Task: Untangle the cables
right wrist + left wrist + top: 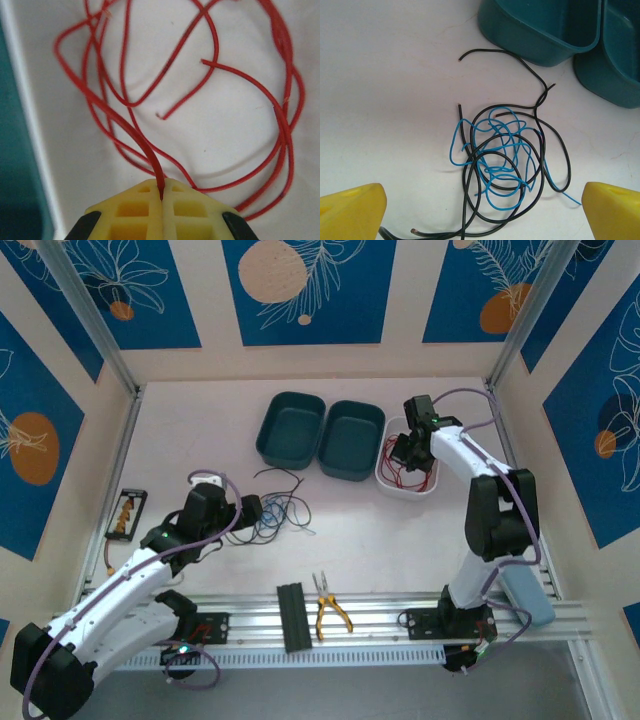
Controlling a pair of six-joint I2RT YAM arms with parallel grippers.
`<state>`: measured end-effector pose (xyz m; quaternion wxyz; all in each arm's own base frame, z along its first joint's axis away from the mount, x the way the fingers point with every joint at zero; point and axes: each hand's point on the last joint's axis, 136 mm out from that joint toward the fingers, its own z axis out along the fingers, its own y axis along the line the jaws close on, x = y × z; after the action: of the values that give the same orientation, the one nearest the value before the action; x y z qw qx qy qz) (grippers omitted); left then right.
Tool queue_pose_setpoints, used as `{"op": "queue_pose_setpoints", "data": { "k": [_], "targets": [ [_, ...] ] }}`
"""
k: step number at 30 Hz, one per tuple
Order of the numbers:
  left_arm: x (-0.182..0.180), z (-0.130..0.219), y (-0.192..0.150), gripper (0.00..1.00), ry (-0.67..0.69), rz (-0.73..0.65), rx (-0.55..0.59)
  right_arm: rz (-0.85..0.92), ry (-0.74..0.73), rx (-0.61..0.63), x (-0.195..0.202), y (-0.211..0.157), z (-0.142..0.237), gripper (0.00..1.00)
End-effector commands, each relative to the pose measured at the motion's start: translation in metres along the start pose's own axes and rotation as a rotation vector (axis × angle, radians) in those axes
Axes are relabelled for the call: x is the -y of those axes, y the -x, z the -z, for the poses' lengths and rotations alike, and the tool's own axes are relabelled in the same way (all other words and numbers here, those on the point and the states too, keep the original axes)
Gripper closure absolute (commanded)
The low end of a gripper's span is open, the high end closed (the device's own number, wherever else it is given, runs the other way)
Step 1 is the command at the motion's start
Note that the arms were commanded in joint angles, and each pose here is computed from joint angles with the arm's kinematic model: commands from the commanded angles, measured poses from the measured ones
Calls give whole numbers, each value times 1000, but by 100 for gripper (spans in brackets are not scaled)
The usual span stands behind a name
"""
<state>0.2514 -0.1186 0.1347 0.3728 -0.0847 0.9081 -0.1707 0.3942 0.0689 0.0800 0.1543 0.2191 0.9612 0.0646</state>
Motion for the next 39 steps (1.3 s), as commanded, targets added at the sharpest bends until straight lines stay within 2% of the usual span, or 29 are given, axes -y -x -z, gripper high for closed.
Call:
{"op": "queue_pose_setpoints", "data": {
  "k": [1, 5, 8, 11, 13, 16, 19, 21, 24, 30, 35, 39],
  "targets": [
    [-8, 0, -5, 0, 21, 16, -15, -6, 22, -42, -6, 4, -12, 100],
    [-8, -1, -6, 0, 23, 15, -20, -6, 1, -83, -2, 0, -24, 100],
    [-9, -2, -7, 0, 25, 13, -24, -2, 0, -80, -1, 1, -18, 99],
    [-8, -2, -7, 0, 24, 13, -25, 3, 17, -46, -2, 5, 1, 83],
    [-8, -2, -6, 0, 24, 12, -25, 13, 34, -15, -3, 7, 20, 69],
    [-7, -1, -4, 0, 27, 4, -27, 23, 69, 36, -6, 10, 51, 54],
    [-7, 1, -1, 0, 32, -9, -29, 24, 89, 91, -5, 12, 81, 43],
    [-5, 2, 2, 0, 32, -17, -27, 20, 98, 119, -3, 11, 97, 39],
    [-4, 4, 4, 0, 29, -23, -28, 32, 145, 156, -7, 6, 122, 38],
    [-8, -3, -3, 0, 25, -2, -68, 149, 315, 177, -57, -33, 158, 37],
    [-17, -16, -18, 0, 36, 28, -142, 322, 380, 94, -113, -92, 149, 38],
    [-19, -22, -27, 3, 28, 56, -183, 439, 406, -55, -154, -150, 119, 46]
  ]
}}
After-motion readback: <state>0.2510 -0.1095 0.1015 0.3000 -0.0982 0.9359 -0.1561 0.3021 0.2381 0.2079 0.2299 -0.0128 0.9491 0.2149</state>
